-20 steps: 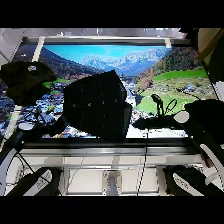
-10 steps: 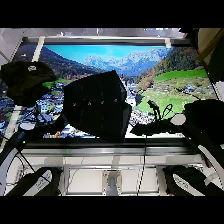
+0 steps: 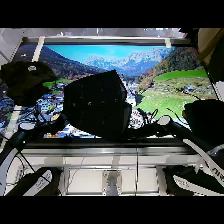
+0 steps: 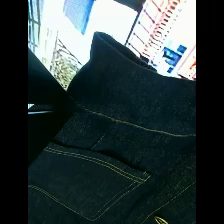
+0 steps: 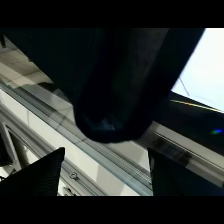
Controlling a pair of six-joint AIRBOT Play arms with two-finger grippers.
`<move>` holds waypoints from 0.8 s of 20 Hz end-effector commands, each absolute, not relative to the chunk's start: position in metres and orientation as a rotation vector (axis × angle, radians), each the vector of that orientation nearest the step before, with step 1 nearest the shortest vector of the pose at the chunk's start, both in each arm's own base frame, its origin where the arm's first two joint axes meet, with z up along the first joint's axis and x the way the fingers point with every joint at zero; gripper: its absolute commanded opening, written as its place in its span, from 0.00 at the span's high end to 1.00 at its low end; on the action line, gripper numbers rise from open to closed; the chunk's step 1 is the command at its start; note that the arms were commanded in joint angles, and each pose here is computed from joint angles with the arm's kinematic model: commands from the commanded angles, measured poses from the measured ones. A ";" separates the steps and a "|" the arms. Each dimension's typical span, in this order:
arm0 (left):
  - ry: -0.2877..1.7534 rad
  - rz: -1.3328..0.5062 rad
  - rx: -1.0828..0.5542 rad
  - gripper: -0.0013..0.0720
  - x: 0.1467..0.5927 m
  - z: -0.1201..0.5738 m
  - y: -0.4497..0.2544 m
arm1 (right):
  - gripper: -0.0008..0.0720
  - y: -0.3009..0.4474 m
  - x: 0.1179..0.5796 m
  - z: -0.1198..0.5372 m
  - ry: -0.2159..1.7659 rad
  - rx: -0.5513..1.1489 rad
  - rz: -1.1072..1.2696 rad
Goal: Fold the clothes and pants, and hang the long-sleeved shirts on hangers.
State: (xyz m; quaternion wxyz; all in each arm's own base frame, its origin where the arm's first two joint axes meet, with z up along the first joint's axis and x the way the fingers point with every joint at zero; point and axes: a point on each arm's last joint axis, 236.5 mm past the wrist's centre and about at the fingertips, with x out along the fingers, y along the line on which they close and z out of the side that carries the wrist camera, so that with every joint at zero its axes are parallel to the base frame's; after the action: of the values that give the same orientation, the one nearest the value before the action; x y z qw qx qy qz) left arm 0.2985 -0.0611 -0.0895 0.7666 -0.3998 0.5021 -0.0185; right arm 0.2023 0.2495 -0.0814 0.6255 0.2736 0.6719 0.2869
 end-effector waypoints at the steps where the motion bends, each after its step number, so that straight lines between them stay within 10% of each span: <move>1: 1.091 -0.040 -0.869 0.96 0.298 -0.090 -0.061 | 0.18 0.261 0.212 -0.081 1.518 0.672 0.673; 16: 1.091 -0.040 -0.869 0.96 0.298 -0.090 -0.061 | 0.25 0.235 0.234 -0.106 1.495 0.656 0.443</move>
State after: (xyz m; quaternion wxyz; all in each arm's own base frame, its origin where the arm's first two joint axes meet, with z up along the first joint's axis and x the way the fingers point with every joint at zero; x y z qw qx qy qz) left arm 0.2985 -0.0614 -0.0893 0.7662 -0.4004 0.5022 -0.0188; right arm 0.2272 0.2390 -0.1029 0.6531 0.2874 0.6675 0.2127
